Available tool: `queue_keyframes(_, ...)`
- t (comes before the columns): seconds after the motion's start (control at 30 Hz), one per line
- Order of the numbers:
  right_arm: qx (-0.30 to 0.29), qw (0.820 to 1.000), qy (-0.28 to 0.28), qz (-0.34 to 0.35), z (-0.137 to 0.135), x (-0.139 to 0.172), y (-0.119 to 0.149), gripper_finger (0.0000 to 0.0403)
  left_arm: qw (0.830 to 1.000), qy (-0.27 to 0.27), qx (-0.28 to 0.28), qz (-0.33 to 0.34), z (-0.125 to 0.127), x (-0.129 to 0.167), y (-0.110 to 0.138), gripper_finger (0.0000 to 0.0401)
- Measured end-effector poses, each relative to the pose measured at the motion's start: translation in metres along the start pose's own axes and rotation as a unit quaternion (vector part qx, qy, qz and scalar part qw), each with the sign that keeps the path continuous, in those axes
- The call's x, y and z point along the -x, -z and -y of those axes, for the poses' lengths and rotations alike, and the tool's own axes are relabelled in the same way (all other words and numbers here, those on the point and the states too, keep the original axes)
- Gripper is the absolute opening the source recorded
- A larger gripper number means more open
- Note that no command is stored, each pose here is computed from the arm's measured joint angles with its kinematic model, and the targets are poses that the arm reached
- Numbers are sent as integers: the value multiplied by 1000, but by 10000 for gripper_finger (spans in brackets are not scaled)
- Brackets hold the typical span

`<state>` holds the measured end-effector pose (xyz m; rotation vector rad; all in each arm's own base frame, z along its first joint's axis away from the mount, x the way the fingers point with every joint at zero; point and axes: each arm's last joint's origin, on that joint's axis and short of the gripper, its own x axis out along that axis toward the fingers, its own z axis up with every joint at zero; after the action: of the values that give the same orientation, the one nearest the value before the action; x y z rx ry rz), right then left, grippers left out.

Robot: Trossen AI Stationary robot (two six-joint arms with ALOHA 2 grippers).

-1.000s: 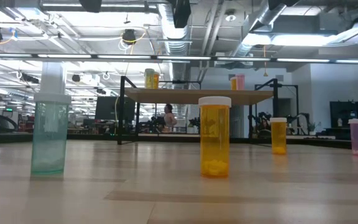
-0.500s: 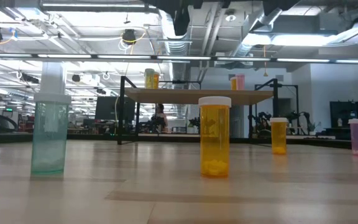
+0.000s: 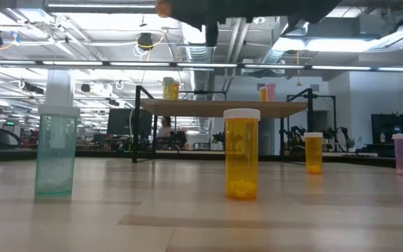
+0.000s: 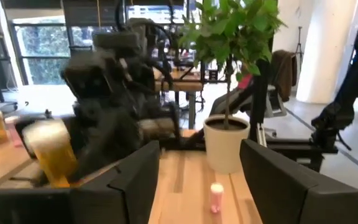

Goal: Pick and place medicine bottles onto shelf by color
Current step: Put the bottom left small orange pill bottle on the shelf

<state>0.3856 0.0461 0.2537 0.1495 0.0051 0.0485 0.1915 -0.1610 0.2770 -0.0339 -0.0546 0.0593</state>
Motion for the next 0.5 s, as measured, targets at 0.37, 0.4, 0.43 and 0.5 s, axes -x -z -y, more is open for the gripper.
queue_keyframes(0.37,11,995,56,79,46,40,-1,114,999,-21,16,-33,-9,-2,21,192)
queue_keyframes(0.4,12,994,70,78,51,41,0,114,999,-27,18,-35,-11,-2,24,192)
queue_keyframes(0.43,12,993,84,79,56,41,0,114,999,-30,23,-36,-13,-3,25,192)
queue_keyframes(0.5,14,991,108,80,66,42,-1,114,998,-34,33,-38,-16,-5,27,192)
